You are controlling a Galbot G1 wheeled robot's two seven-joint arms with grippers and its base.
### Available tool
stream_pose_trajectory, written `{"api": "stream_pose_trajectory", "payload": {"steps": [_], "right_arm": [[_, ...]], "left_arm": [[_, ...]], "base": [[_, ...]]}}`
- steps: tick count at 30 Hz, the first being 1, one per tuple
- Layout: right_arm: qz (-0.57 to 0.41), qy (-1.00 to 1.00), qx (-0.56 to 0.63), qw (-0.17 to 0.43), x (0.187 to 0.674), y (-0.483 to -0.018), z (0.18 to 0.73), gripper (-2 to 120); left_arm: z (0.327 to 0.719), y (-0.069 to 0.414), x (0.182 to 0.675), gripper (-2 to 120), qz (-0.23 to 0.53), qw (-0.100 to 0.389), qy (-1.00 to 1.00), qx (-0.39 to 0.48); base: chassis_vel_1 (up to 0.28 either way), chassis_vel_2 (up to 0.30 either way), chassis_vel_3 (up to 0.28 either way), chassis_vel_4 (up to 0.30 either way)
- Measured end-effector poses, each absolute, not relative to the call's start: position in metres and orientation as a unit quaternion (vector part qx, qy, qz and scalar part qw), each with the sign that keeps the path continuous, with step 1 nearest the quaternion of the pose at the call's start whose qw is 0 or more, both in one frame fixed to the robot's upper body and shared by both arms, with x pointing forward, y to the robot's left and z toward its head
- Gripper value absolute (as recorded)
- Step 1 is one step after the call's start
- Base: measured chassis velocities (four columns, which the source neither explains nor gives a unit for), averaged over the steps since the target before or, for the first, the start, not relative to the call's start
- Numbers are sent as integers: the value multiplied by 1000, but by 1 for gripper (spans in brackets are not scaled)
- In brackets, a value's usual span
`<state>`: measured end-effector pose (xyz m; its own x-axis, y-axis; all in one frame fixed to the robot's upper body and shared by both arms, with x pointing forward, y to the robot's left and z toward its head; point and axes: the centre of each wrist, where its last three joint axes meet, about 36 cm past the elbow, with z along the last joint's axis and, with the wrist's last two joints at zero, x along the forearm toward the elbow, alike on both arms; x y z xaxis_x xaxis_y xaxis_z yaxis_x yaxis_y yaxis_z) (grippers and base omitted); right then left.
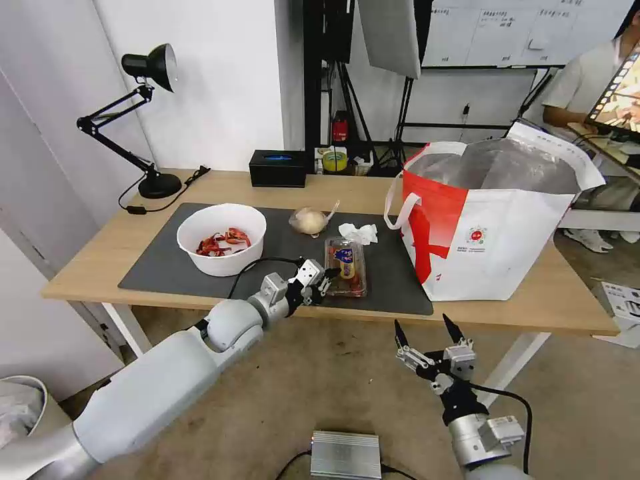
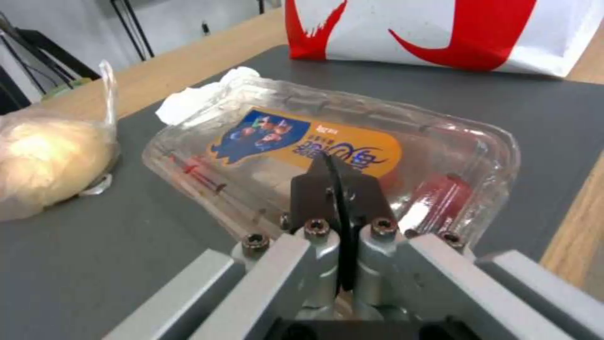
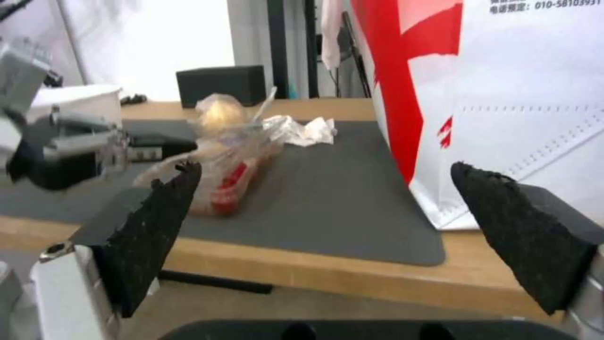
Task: Pick up the trash from the table and place it into the takeout bag.
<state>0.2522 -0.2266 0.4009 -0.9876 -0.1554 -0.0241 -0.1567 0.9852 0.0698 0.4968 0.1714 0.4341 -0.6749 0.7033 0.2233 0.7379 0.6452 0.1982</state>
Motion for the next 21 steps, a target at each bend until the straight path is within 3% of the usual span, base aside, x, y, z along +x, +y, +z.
{"api": "stream_pose_trajectory", "payload": {"steps": [12, 21], "right_arm": [[165, 984, -65, -6, 275, -237, 441, 100], [320, 945, -65, -35, 299, -237, 463, 100]], "left_arm": [[434, 162, 499, 0, -141, 63, -899, -409], [435, 168, 497, 0, -144, 64, -900, -407]], "base": [[0, 0, 0, 0], [0, 0, 0, 0]]}}
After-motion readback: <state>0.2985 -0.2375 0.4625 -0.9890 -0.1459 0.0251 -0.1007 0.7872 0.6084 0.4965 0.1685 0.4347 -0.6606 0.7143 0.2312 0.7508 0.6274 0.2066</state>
